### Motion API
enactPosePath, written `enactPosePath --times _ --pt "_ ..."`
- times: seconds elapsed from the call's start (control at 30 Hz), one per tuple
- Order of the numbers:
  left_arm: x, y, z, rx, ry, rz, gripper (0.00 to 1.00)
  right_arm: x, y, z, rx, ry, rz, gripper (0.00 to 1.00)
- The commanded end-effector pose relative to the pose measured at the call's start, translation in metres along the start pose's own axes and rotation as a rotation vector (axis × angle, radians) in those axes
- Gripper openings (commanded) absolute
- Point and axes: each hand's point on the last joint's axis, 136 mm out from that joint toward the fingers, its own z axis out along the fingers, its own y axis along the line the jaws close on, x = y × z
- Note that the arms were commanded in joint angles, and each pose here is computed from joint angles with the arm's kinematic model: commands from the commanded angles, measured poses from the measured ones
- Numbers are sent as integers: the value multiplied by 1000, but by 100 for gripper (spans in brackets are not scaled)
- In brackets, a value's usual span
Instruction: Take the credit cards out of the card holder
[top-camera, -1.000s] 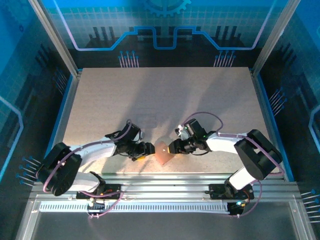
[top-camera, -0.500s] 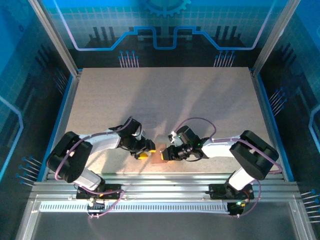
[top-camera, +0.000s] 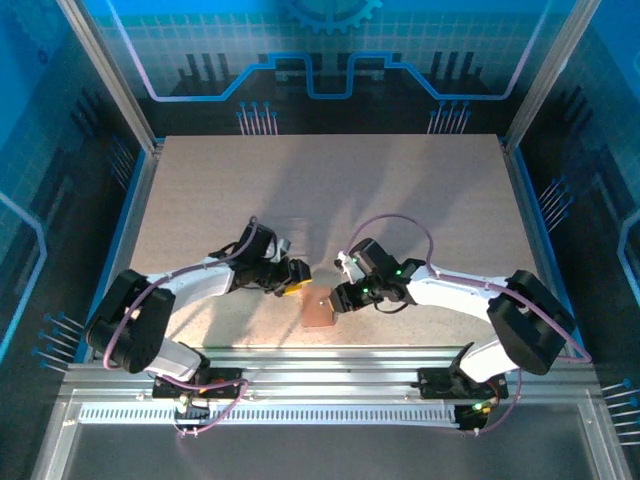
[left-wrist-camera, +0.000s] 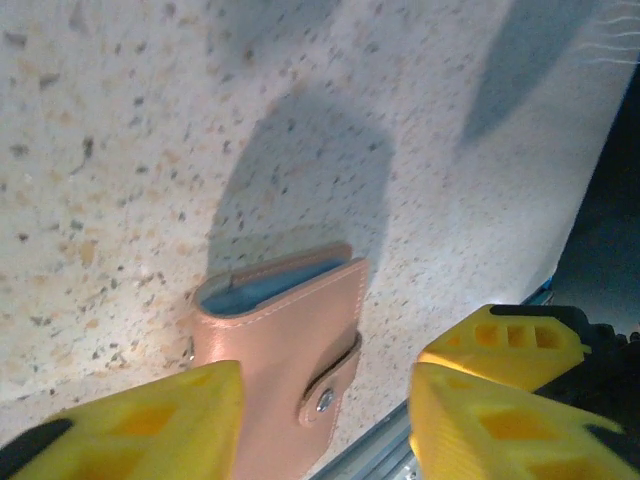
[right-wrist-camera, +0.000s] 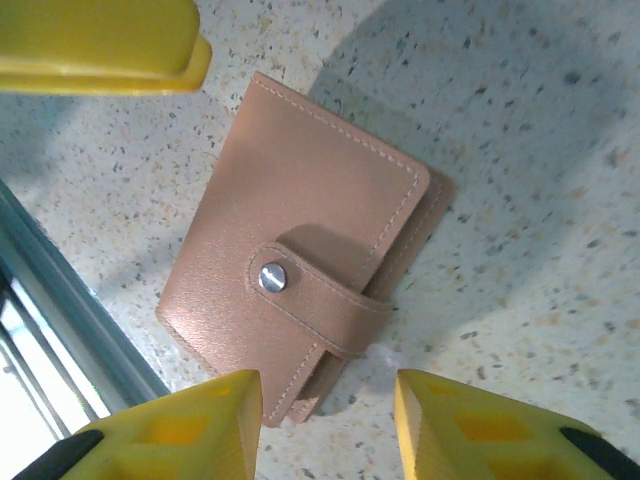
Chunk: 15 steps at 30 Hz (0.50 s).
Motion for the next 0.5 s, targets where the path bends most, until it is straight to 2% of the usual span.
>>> enactPosePath --times 0.0,0.1,0.2,0.33,0.47 --pt "5 -8 -1 59 17 -32 35 5 -13 -7 99 45 -198 40" --pt "8 -7 3 83 39 -72 22 -3 -8 -8 83 33 -326 43" --pt "11 1 8 68 56 -102 15 -8 1 -9 43 14 -489 43" --pt "16 11 17 56 89 -119 12 -10 18 -9 -23 14 -726 41" --pt "17 18 23 44 109 -134 10 -11 23 -5 -43 85 -907 40"
